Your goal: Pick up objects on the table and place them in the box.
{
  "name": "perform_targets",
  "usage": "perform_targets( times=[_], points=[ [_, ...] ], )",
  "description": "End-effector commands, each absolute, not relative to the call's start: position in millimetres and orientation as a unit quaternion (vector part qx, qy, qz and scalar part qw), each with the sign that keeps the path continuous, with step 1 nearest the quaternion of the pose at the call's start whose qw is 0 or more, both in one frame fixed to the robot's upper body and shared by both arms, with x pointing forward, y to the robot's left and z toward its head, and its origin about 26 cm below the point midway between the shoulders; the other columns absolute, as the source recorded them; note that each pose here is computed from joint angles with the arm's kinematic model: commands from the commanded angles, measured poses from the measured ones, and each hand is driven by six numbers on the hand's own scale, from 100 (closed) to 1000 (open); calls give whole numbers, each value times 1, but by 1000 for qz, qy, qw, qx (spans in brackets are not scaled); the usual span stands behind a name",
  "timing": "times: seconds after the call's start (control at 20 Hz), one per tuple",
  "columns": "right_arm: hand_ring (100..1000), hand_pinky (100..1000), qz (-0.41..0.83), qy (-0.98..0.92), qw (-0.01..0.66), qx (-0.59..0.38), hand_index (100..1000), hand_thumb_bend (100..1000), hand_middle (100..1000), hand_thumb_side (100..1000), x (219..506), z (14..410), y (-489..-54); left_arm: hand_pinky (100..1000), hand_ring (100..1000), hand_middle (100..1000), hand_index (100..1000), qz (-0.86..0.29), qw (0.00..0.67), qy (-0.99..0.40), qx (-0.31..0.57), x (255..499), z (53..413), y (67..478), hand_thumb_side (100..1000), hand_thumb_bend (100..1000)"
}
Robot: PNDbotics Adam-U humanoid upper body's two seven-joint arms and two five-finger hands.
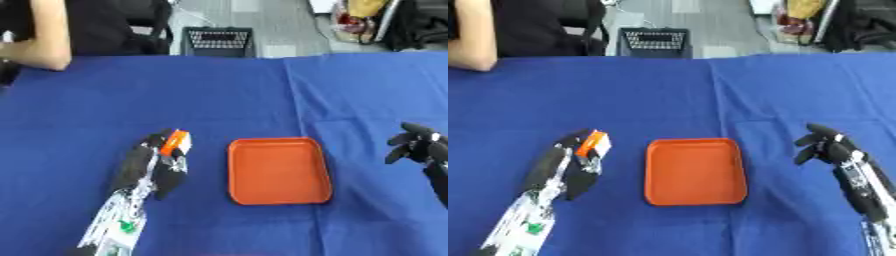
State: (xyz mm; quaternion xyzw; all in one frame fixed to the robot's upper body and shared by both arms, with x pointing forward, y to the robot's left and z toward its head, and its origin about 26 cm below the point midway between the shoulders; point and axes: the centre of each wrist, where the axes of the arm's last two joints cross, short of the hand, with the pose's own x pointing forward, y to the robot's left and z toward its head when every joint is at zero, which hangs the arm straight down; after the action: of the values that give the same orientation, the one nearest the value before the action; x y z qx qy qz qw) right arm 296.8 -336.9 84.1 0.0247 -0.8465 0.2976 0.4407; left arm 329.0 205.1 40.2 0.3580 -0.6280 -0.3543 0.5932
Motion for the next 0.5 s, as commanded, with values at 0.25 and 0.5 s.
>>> perform_targets(
  times=[0.25, 0.5],
  points=[
    [554, 557, 305, -848, 432, 20, 903, 100, 663, 937, 298, 91, -339, 1000, 1000, 754, 1000, -341, 584, -640, 363, 332, 47, 202, 501, 100],
    [554, 557, 305, -848, 432, 19, 903, 100, 663, 937, 298, 91, -339, 1000, 1000, 743, 1000, -336, 584, -642, 366, 332, 47, 203, 441, 100]
  ],
)
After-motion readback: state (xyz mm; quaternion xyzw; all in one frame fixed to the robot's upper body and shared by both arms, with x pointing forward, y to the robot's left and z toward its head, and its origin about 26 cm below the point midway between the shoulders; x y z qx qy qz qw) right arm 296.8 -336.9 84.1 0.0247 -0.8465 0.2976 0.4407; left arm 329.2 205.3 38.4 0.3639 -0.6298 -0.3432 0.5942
